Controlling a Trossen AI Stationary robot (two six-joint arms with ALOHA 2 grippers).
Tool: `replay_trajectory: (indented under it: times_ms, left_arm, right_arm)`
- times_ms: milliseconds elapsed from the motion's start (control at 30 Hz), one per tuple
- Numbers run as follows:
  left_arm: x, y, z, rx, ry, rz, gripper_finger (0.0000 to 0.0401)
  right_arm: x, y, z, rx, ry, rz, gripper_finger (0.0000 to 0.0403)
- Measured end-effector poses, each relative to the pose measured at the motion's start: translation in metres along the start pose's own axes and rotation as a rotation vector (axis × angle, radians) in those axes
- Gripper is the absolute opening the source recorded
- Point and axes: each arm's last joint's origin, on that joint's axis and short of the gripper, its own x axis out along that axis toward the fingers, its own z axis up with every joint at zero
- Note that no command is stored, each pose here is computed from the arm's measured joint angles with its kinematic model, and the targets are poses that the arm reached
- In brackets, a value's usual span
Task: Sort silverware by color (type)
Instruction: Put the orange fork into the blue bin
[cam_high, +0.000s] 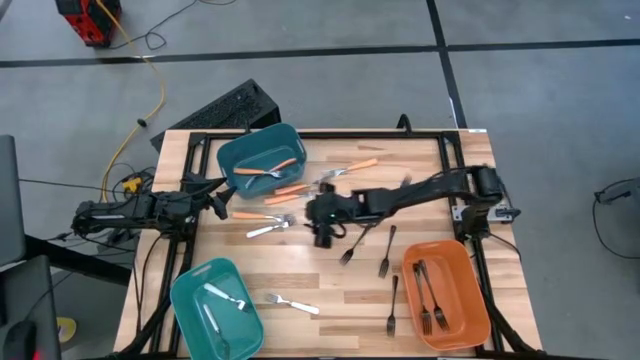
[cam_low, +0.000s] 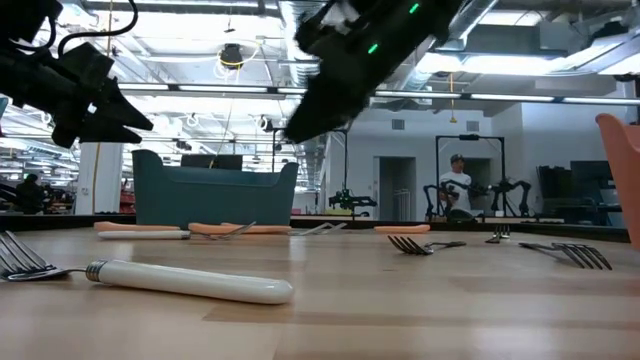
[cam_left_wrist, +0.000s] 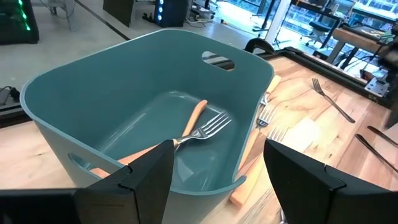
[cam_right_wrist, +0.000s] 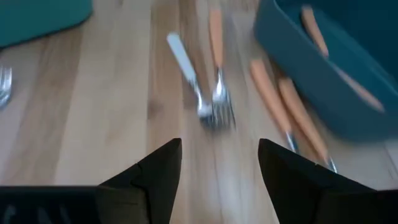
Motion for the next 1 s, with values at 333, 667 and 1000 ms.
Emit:
replay_trajectory:
  times_ms: [333, 667, 1000]
  left_arm:
    - [0.0, 0.0, 0.0, -0.01, 0.0, -0.001, 0.0235]
    - [0.0, 0.0, 0.0, -0.018, 0.0, 0.002, 0.0235]
    - [0.0, 0.0, 0.0, -0.019, 0.001, 0.0, 0.0235]
  right_arm:
    - [0.092, -0.015, 0.007, -0.036, -0.197, 0.037, 0.0237]
    - [0.146, -0.013, 0.019, -0.055, -0.161, 0.059, 0.0237]
    - [0.171, -0.023, 0.006, 0.038, -0.088, 0.102, 0.0237]
